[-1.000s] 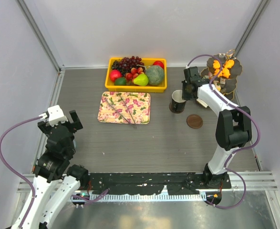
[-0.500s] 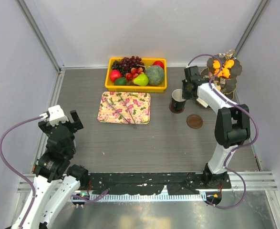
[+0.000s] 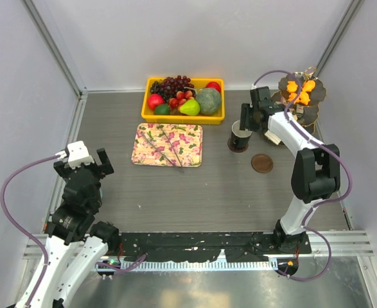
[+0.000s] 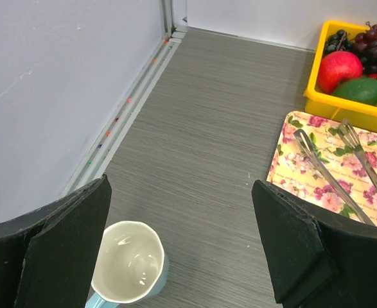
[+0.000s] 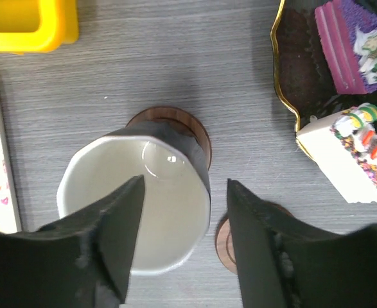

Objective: Serve the afternoon tea

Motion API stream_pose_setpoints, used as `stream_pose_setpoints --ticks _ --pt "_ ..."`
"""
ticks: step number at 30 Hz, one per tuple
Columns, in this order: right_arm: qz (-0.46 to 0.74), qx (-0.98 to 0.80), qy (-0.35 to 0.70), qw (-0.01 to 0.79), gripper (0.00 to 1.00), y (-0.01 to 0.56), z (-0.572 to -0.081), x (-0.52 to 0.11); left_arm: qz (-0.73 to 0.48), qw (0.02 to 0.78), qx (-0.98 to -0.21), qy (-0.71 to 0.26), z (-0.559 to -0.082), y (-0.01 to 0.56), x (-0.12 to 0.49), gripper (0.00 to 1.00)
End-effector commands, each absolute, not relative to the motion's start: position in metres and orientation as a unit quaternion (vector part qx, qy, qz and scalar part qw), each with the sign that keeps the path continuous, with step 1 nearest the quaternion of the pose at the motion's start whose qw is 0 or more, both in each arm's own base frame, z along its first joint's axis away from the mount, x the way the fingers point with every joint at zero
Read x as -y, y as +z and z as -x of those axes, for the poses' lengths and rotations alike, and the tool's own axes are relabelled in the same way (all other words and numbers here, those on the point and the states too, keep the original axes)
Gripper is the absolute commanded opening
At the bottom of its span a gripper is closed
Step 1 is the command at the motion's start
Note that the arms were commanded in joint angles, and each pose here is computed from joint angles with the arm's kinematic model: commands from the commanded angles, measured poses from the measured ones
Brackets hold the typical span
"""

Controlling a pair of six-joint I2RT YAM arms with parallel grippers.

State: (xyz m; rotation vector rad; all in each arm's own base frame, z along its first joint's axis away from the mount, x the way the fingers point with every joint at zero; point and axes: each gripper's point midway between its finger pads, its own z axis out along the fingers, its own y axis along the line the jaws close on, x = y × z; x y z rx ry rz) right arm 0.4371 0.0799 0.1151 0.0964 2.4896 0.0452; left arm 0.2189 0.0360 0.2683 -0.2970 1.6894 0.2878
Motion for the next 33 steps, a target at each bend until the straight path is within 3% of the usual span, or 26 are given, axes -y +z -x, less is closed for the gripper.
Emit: stream_pose_setpoints --ticks 1,4,10,17,25,33 --pt "-0.041 -0.907 0.046 0.417 0.64 0.205 -0.439 -0.081 0.119 0.663 -0.732 0.104 -0.224 0.277 -0.028 0.99" --pt "-0.041 -0.893 0.069 0.443 0.77 0.229 -0.425 -0.087 0.114 0.657 -0.738 0.101 -0.225 0.274 -0.026 0.99" --pt "-0.003 -0.856 0.131 0.5 0.86 0.26 -0.37 -0.119 0.131 0.622 -0.764 0.111 -0.224 0.265 -0.029 0.99" --pt "0.07 -0.841 0.214 0.493 0.87 0.251 -0.32 -0.179 0.21 0.546 -0.809 0.066 -0.223 0.218 -0.034 0.9" --pt "0.097 -0.837 0.274 0.463 0.88 0.225 -0.288 -0.203 0.294 0.415 -0.856 0.091 -0.209 0.151 -0.061 0.85" --pt "0.107 -0.83 0.286 0.467 0.88 0.223 -0.278 -0.203 0.352 0.367 -0.852 0.122 -0.204 0.146 -0.09 0.74"
